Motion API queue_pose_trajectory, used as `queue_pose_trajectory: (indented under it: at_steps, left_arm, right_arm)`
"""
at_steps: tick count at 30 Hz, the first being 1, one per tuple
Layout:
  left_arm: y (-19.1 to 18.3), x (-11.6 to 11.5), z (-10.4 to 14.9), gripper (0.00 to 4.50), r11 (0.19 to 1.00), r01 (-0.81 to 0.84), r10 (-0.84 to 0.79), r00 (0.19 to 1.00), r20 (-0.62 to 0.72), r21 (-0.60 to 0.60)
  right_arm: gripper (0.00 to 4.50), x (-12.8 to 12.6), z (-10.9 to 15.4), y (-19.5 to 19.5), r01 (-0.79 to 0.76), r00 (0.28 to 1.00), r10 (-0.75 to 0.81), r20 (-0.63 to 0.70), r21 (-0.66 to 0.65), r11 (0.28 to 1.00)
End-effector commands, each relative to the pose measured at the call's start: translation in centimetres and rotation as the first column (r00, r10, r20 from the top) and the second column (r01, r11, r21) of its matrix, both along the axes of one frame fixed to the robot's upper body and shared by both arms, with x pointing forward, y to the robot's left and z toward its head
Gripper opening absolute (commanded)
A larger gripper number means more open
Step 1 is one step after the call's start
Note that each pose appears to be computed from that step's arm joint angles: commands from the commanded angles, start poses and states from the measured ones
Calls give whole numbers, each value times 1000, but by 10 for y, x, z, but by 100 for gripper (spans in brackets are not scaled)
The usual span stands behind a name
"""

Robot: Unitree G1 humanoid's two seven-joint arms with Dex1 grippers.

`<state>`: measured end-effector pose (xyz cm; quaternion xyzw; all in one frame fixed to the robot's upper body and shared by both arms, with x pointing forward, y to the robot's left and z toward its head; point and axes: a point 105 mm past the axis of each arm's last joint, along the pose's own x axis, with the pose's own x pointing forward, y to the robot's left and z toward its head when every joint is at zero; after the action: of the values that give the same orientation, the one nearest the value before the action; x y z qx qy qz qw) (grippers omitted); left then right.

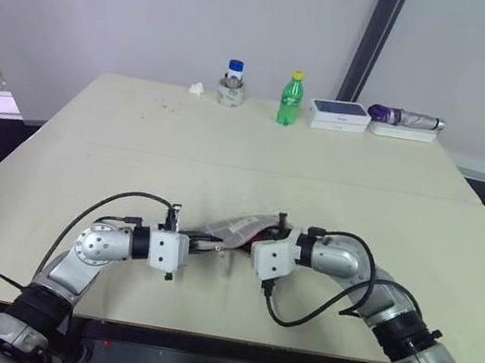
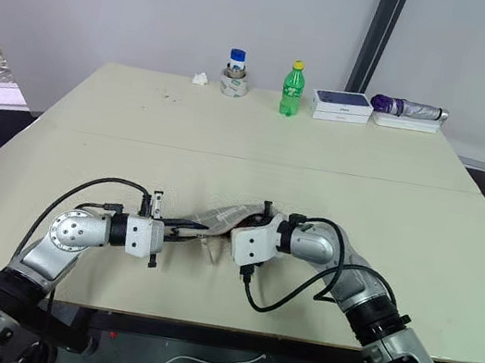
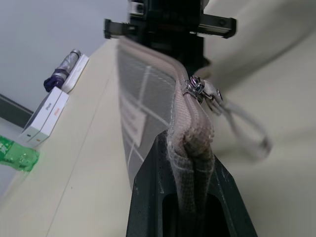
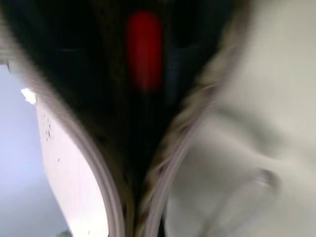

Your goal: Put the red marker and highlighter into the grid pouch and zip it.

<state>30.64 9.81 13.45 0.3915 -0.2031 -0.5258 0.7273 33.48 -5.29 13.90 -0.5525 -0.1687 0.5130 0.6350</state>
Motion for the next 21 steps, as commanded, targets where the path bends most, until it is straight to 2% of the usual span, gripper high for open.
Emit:
queue_pose_trajectory:
  at_steps: [1,2,4,8,15,20,21]
  left_arm:
    - [-1,0,10,0,1000,-2,3,999,33,-16]
    - [1,1,8,0,1000,-14,14,999,31,-13]
    - [5,2,5,0,999,-35,35,999,18,-6]
    - [8,3,0,0,998,-62,62,998,24,6]
    - [3,9,-4,0,996,-85,85,996,21,-5]
    - [2,19,-3,0,993,-118,117,991,60,9]
    - [2,22,-3,0,991,-135,133,988,77,16]
  right_arm:
    - [374,5,37,-7,33,997,-42,65,140,990]
    - [422,3,47,-17,63,997,-70,25,204,977]
    - [422,-3,59,-34,106,994,-102,-29,277,955]
    - [422,-19,62,-55,164,976,-102,-192,346,924]
    - [422,-25,82,-67,239,952,-107,-287,481,844]
    - [422,-24,72,-70,335,909,-129,-397,508,794]
    - [422,-26,67,-72,377,880,-118,-461,524,764]
